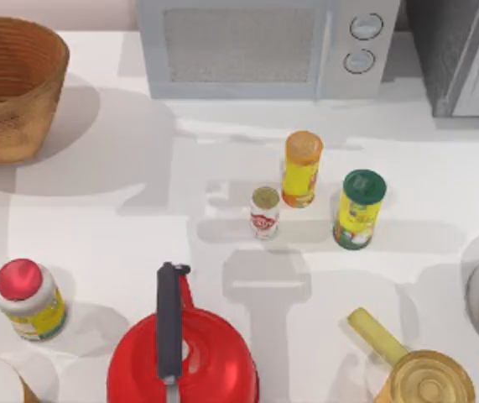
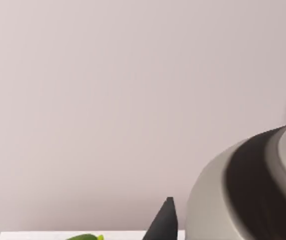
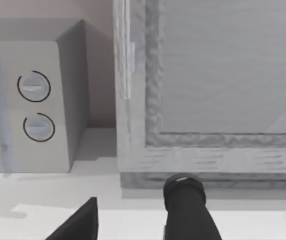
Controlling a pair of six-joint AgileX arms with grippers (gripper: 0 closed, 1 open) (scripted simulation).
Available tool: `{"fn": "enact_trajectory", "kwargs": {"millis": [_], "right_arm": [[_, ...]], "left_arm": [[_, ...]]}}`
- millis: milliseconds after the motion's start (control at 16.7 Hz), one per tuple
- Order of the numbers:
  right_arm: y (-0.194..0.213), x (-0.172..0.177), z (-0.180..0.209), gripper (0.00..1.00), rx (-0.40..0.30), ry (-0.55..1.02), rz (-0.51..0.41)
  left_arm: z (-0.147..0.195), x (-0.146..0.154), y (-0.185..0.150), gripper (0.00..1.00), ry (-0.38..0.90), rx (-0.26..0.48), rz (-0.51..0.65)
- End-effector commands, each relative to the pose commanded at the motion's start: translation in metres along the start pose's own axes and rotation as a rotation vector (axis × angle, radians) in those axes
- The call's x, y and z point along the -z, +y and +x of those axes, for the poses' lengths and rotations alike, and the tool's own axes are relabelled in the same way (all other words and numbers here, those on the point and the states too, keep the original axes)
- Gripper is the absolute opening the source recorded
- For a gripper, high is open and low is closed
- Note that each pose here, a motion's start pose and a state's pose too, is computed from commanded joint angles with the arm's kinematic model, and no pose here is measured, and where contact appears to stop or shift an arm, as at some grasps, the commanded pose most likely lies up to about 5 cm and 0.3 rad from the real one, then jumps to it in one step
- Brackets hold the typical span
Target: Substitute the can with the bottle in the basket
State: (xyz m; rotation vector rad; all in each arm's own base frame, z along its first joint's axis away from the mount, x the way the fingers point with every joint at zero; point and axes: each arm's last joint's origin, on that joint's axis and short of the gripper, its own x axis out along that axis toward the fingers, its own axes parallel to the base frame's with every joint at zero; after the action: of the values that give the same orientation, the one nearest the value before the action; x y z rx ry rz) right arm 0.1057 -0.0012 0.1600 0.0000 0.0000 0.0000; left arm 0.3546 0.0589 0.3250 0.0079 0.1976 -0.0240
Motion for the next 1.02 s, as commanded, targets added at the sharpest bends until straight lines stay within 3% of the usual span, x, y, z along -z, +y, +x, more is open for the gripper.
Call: {"fn": "enact_trajectory", "kwargs": {"millis": [240, 720, 1020], "right_arm": [[0.000, 0.000, 0.000, 1.00, 0.000, 0.000, 0.000], [0.000, 0.000, 0.000, 1.00, 0.000, 0.000, 0.000], [0.000, 0.000, 0.000, 1.00, 0.000, 0.000, 0.000]], "left_arm": [[0.000, 0.000, 0.001, 0.00, -0.004, -0.003, 0.002], [0.050, 0.032, 0.001, 0.00, 0.003, 0.000, 0.000], [0.055, 0.035, 0.000, 0.00, 0.000, 0.000, 0.000]]}}
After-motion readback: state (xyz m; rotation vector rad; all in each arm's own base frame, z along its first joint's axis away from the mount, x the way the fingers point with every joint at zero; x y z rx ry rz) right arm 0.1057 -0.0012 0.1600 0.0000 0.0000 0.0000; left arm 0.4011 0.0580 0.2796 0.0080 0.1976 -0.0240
